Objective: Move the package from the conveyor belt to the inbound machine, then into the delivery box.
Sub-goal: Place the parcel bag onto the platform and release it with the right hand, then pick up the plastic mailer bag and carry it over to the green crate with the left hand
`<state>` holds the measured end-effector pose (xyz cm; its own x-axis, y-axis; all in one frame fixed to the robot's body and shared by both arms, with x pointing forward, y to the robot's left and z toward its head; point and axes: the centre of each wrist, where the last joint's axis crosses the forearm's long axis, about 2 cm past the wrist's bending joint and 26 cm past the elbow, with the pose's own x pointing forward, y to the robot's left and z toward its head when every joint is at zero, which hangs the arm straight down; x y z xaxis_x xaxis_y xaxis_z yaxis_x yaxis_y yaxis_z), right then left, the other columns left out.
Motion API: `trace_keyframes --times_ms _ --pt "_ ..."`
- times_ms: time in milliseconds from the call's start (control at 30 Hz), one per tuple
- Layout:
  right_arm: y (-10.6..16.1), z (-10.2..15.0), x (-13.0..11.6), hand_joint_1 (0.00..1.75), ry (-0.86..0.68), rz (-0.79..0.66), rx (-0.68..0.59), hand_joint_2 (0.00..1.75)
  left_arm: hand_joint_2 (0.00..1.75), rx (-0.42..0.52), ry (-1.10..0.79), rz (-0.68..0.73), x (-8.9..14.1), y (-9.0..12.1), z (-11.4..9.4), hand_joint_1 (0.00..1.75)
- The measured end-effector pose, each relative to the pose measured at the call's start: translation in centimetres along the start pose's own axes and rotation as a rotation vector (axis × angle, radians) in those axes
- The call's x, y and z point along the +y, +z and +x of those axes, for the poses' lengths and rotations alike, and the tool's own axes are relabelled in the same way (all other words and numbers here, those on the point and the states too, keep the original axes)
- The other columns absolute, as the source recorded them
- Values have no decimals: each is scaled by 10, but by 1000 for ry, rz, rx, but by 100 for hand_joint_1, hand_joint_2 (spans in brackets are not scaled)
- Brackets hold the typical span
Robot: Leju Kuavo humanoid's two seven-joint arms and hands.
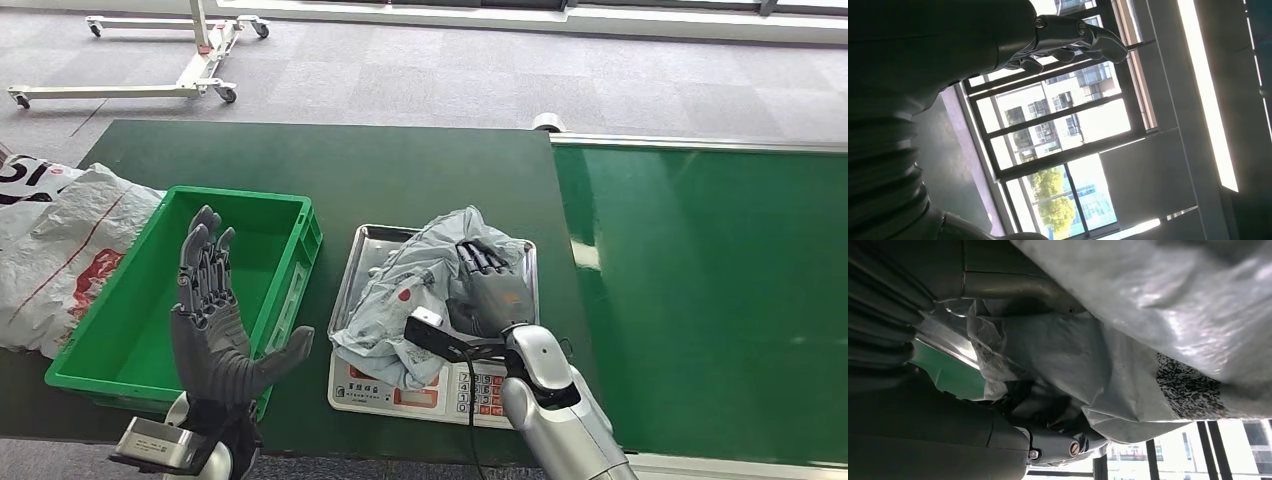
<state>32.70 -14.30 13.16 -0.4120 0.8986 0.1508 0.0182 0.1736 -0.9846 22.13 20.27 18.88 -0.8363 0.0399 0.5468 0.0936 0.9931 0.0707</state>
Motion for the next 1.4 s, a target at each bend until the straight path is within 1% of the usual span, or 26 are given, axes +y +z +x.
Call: trace_keyframes --times_ms 100,233,300,500,733,767,833,900,967,1033,1100,1167,1233,1400 --pt "0 -1 -4 0 -98 -36 -22 0 175 -7 -6 -4 0 -1 1 0" --pt "2 -4 -23 0 -338 -198 -114 0 175 -13 -3 -9 0 -2 2 0" --pt "3 -7 -33 0 -390 -265 -133 0 175 -15 -1 -11 0 -2 3 0" --pt "8 -14 -50 0 -421 -377 -124 0 175 -16 0 -10 0 -3 3 0" --pt "14 -21 -62 0 -399 -510 -121 0 175 -24 12 -20 -2 -7 1 0" --pt "15 -21 -64 0 -381 -546 -124 0 175 -25 15 -22 -2 -8 1 0" --pt "19 -23 -69 0 -303 -681 -131 0 175 -22 23 -29 -4 -8 0 0" --pt "24 -24 -75 0 -212 -820 -137 87 175 -18 32 -37 -5 -8 -2 0" --pt "29 -25 -81 0 -153 -895 -160 175 175 -14 35 -55 -7 -9 -5 0" --pt "37 -22 -90 0 -97 -974 -226 175 175 12 6 -106 -10 -8 -12 0" --pt "45 -20 -106 0 -45 -1079 -278 175 175 79 -69 -190 -16 -6 -26 0" --pt "53 -18 -121 0 -21 -1164 -276 175 175 148 -141 -269 -23 -4 -41 0" --pt "59 -18 -132 0 -9 -1214 -264 175 175 192 -179 -312 -29 -1 -52 0" --pt "66 -18 -144 0 6 -1268 -262 175 175 284 -251 -408 -49 4 -79 0"
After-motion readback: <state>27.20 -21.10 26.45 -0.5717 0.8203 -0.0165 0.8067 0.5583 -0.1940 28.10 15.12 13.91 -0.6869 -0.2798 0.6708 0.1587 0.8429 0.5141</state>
